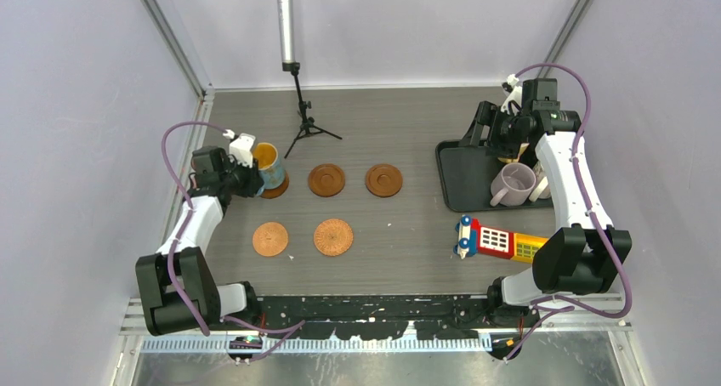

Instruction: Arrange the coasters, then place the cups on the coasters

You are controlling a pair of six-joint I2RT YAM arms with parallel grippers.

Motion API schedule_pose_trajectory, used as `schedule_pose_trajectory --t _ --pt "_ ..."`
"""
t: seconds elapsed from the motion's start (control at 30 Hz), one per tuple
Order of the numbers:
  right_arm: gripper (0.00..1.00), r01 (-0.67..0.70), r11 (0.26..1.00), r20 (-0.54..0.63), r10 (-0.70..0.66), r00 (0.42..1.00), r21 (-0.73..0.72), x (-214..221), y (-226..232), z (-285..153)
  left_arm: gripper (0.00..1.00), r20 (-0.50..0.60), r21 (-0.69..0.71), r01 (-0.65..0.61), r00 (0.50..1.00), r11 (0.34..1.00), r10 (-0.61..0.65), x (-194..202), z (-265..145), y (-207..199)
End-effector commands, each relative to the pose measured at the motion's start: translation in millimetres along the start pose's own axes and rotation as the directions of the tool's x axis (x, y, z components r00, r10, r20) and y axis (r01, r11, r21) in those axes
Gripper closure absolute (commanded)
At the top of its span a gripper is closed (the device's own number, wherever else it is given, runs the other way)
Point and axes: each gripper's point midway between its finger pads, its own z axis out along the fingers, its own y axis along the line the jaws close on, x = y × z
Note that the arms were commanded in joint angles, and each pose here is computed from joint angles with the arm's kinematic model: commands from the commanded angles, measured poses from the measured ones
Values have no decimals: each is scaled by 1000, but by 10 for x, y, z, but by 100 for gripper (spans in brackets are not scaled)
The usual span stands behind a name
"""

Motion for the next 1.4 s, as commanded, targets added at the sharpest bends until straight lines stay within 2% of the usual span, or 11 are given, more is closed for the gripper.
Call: schedule_pose_trajectory --t 0.0,0.4,0.5,0.57,0.67,0.83,0.97,1.1,1.2,1.37 --pt "18 28 1000 43 -29 999 2 -69 40 -79 100 151 -37 -100 983 994 104 -406 7 118" --pt "17 29 1000 42 -30 999 2 -77 31 -57 100 104 -42 -76 991 996 80 -301 146 196" --pt "17 33 999 44 -33 998 6 -77 25 -61 96 92 -44 -89 991 995 93 -270 140 200" --pt "17 35 999 45 -35 998 8 -82 23 -64 90 90 -44 -104 990 994 108 -263 112 188" --pt "17 42 999 45 -43 998 12 -81 17 -74 72 81 -38 -130 988 991 133 -243 56 157" --pt "17 59 998 31 -59 998 -5 -55 40 -79 51 58 -58 -131 989 990 134 -227 -77 143" --pt "17 93 995 21 -93 995 -21 -39 66 -109 44 36 -69 -132 990 989 135 -225 -208 119" --pt "17 157 988 3 -157 988 8 1 12 -191 33 77 -37 -155 984 987 158 -406 -446 -33" --pt "18 222 974 -69 -218 973 48 141 -97 -278 17 96 -28 -182 978 983 184 -575 -617 -143" --pt "20 319 935 -214 -283 935 157 408 -392 -480 8 76 -10 -171 982 985 171 -863 -802 -314"
